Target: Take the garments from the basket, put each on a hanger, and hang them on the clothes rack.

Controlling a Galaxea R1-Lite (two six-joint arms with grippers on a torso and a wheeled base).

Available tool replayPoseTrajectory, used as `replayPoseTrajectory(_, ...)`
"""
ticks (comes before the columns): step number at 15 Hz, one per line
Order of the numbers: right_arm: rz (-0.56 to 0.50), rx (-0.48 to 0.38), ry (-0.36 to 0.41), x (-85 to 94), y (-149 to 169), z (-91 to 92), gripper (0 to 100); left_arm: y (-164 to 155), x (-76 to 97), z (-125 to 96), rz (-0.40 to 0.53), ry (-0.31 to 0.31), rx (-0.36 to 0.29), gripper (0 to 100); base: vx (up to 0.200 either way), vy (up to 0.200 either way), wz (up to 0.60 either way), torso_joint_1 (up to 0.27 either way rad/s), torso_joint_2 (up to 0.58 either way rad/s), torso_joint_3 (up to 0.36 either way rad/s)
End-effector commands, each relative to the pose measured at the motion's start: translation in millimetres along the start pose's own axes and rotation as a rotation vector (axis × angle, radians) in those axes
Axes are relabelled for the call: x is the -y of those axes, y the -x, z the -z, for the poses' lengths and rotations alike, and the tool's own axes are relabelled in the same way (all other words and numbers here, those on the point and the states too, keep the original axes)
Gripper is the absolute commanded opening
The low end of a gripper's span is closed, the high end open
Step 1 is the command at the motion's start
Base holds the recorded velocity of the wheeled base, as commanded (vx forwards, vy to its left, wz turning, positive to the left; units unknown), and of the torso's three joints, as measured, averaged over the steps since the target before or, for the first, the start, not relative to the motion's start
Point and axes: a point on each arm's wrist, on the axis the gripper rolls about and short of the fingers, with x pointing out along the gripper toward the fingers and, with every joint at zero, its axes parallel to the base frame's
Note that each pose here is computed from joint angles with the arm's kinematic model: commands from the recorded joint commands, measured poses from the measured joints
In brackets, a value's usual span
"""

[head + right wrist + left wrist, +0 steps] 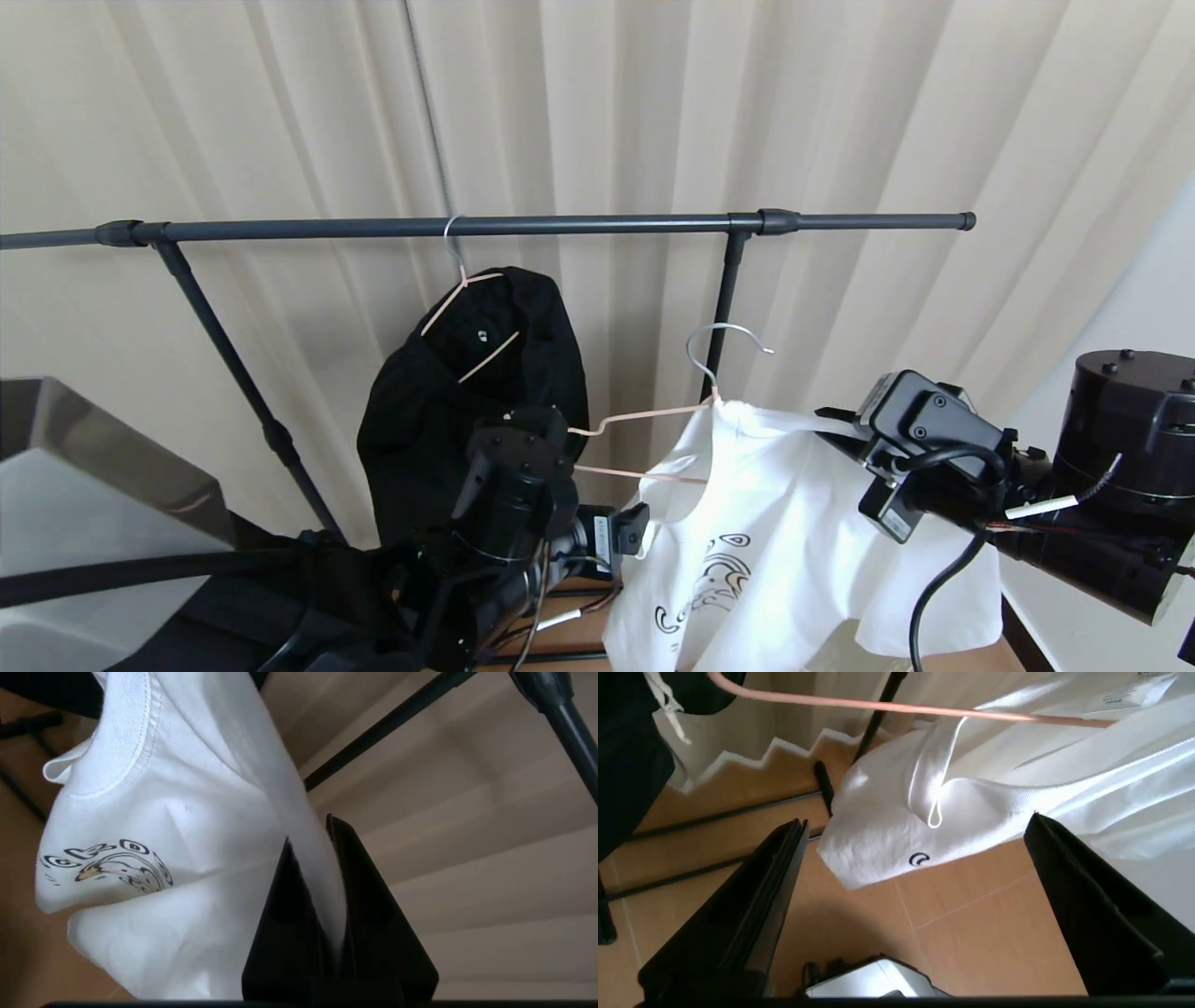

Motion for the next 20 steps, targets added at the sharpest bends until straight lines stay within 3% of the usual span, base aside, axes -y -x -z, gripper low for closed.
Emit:
replayPoseTrajectory(1, -0.01, 0.0, 0.002, -2.7, -0.1, 0.0, 0, -20.4, 5.5, 11.4, -0.039, -0.019, -0.017, 100, 0.0, 0.0, 0.0, 0.0, 0.0, 0.0)
replayPoseTrajectory(4, -0.015, 0.023, 0.006, -4.6, 6.4, -3.7, 0, -35.3, 7.8, 16.3, -0.108, -0.027, 0.004, 100, 0.0, 0.0, 0.0, 0.0, 0.0, 0.0)
replayPoseTrajectory(10, -0.005, 0.058, 0.008, -3.3, 19.0, -9.8, 0, -54.6, 10.5, 22.0, -0.161, -0.039, 0.016, 100, 0.0, 0.0, 0.0, 0.0, 0.0, 0.0)
replayPoseTrajectory(20, 0.048, 0.069, -0.019, 8.5, 22.4, -10.9, 0, -55.6, -3.1, 41.1, -0.243, -0.07, -0.027, 100, 0.0, 0.0, 0.0, 0.0, 0.0, 0.0)
